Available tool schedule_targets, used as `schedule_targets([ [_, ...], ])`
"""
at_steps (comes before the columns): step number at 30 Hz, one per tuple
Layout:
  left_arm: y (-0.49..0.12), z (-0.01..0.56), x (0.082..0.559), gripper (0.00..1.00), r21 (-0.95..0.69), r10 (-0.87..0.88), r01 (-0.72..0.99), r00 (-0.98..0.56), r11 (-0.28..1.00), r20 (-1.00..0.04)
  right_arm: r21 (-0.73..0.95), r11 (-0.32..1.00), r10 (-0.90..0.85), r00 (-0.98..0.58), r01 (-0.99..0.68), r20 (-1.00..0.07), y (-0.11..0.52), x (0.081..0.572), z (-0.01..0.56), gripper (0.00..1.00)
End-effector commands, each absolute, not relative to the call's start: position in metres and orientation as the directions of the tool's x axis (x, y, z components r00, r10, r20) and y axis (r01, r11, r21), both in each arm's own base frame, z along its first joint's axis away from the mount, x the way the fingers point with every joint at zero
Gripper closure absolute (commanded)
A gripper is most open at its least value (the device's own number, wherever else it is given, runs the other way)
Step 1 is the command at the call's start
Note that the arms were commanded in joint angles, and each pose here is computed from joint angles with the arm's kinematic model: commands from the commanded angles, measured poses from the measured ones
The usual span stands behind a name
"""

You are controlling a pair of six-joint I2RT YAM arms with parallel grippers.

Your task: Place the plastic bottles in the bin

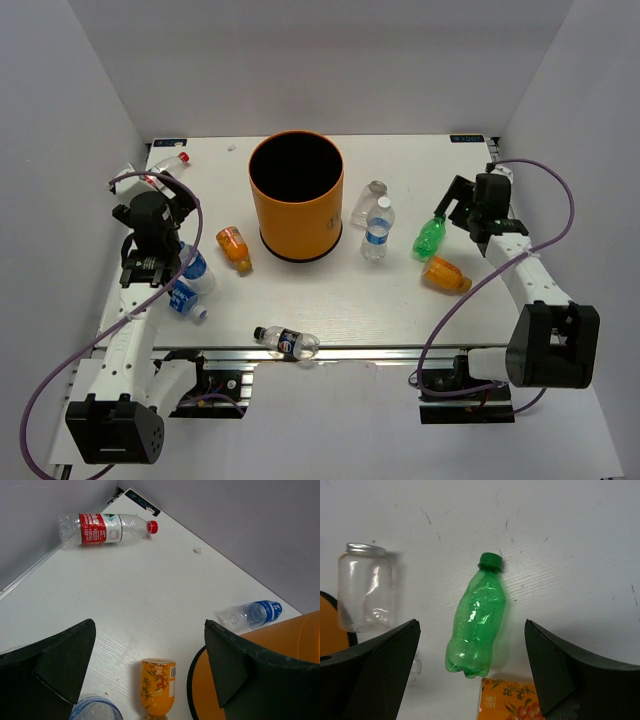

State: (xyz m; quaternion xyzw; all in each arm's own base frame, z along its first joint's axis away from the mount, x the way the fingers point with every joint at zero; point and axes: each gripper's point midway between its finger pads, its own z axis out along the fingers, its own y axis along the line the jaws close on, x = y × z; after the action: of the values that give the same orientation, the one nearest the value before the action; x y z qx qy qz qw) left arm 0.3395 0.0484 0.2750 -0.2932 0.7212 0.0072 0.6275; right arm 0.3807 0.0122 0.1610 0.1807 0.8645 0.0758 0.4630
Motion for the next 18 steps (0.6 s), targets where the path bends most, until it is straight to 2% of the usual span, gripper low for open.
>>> schedule_targets([
  [1,0.055,0.272,0.338,0.02,-0.345,-0.409,-0.464,-0.04,0.816,-0.912,0.225,0.917,0.376,-0.528,0.329,-0.761,0.009,0.382,0.153,0.11],
  [6,0.053,0.266,0.342,0.02,-0.339,-0.412,-0.466,-0.061,0.817,-0.909,0.179,0.903,0.387,-0.563,0.39,-0.73,0.017,0.39,0.136,0.11],
  [13,0.057,0.267,0.339,0.02,-0.335,-0.409,-0.484,-0.053,0.808,-0.911,0.089,0.881,0.406,-0.646,0.465,-0.646,0.025,0.394,0.084,0.11],
  [16,0.056,0.266,0.34,0.02,-0.338,-0.413,-0.48,-0.057,0.81,-0.909,0.109,0.89,0.407,-0.665,0.442,-0.627,0.033,0.401,0.07,0.11],
  [18,0.055,0.265,0.341,0.02,-0.336,-0.415,-0.481,-0.064,0.81,-0.908,0.13,0.906,0.393,-0.684,0.403,-0.614,0.043,0.407,0.06,0.16],
])
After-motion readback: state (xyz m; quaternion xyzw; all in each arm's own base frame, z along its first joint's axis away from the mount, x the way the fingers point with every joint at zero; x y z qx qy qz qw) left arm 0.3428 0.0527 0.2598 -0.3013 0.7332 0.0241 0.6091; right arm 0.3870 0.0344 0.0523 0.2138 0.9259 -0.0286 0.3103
